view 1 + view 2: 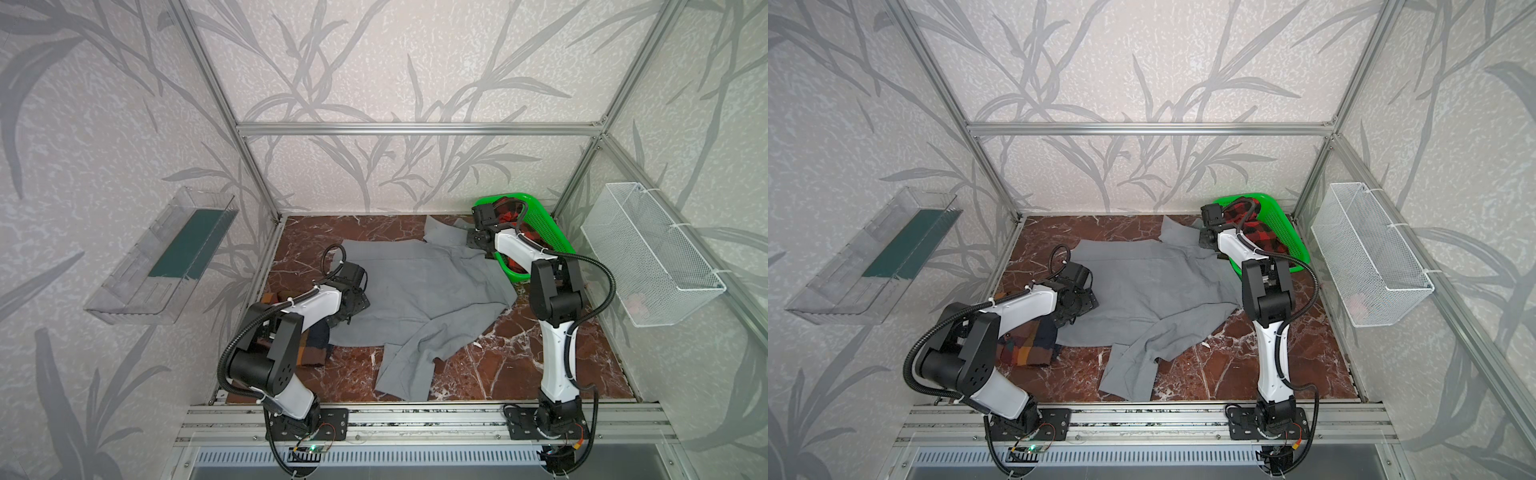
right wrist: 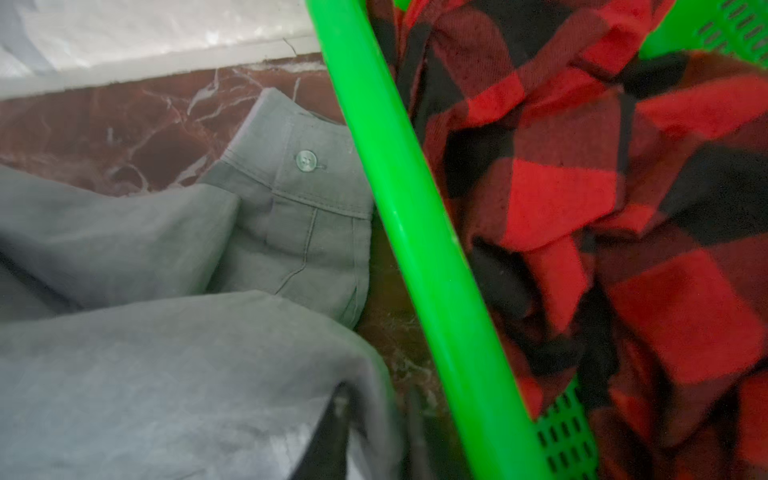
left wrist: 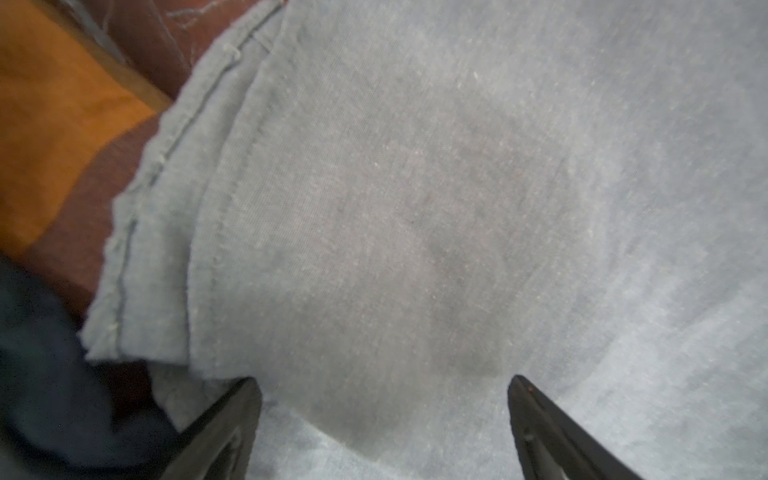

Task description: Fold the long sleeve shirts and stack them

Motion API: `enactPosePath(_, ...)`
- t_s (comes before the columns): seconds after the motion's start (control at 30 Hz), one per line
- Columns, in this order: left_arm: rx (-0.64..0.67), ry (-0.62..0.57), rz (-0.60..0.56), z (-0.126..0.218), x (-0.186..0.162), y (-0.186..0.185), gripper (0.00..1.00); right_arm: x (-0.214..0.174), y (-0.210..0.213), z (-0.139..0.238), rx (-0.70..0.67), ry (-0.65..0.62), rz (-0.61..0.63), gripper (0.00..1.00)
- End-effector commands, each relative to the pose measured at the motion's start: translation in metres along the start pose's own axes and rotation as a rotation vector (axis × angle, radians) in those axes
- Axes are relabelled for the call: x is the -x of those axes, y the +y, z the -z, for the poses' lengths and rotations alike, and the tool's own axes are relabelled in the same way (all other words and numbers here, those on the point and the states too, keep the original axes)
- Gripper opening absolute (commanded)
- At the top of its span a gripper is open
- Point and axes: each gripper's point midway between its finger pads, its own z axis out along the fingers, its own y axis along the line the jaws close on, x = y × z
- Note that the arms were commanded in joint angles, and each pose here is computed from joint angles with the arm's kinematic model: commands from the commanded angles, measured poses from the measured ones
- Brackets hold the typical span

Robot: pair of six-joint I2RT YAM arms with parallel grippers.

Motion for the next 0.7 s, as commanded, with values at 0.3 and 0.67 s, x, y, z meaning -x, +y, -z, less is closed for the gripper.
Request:
enactPosePath(0.3, 0.012, -0.005, 0.023, 0.019, 0.004, 0.005, 0.94, 0.008, 0.042, 0.139, 0.242, -0.121, 0.027, 0.63)
enactPosePath(0.67, 0.034, 0.023, 0.046, 0.017, 0.001, 0.006, 0.95, -0.164, 0.077, 0.190, 0.531, 0.126, 0.037, 0.58)
